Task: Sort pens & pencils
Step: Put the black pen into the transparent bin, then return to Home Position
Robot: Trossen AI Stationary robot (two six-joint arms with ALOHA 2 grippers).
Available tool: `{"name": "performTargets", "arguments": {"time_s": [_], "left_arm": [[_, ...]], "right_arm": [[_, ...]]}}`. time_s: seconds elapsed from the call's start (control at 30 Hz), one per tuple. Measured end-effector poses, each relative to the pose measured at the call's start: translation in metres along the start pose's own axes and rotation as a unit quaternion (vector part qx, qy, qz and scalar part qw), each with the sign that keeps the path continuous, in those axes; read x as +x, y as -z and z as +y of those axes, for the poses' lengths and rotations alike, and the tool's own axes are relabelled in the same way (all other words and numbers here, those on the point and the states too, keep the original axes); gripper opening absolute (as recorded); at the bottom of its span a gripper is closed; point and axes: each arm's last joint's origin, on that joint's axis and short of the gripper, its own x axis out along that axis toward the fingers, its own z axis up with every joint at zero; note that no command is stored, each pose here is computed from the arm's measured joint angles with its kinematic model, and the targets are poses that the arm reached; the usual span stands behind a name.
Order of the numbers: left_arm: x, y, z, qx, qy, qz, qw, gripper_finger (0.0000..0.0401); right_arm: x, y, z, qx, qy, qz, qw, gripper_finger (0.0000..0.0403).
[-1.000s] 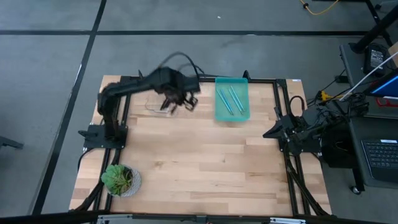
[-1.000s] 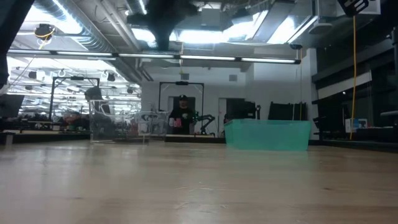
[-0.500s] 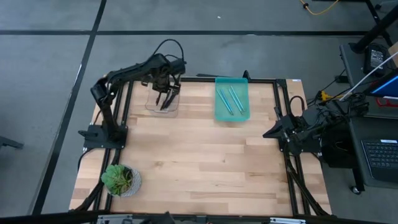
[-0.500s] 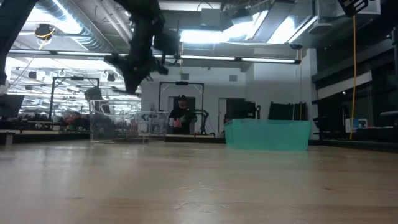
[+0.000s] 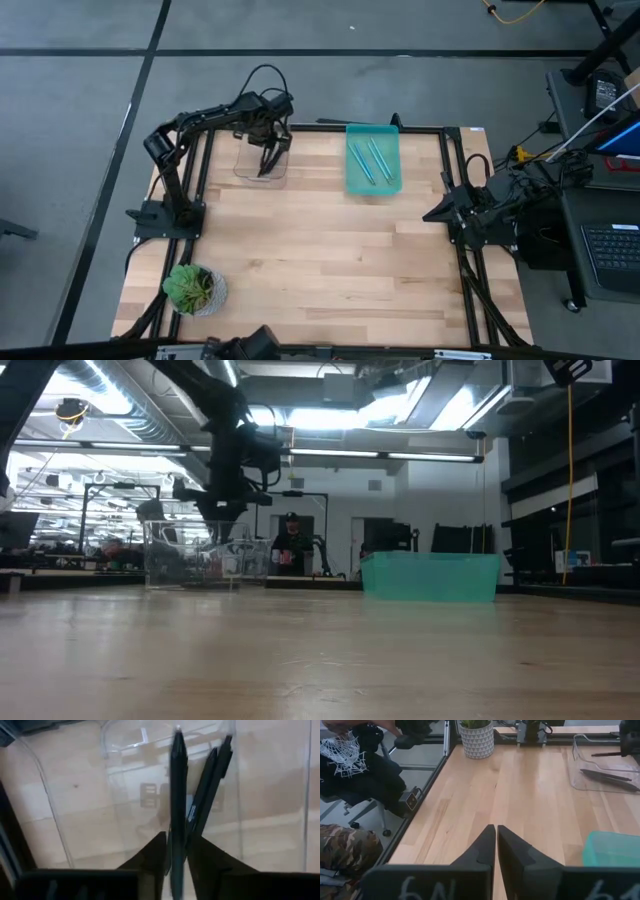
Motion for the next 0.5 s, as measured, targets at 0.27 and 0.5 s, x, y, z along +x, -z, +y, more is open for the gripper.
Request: {"name": "performTargets", "arguments": {"time_s": [0.27,0.5], "left_arm": [[-0.019,0.021,-0.010,0.059,0.033,0.066,0.996,0.0120],[-0.078,0.055,-0.006,0.116,0.073,0.040,0.990,0.0117]], "right_arm": [[0.000,0.000,0.000,0.000,0.000,0.000,1.000,0.0021],[0.000,0.000,0.000,0.000,-0.004,0.000,1.000,0.0021]]}}
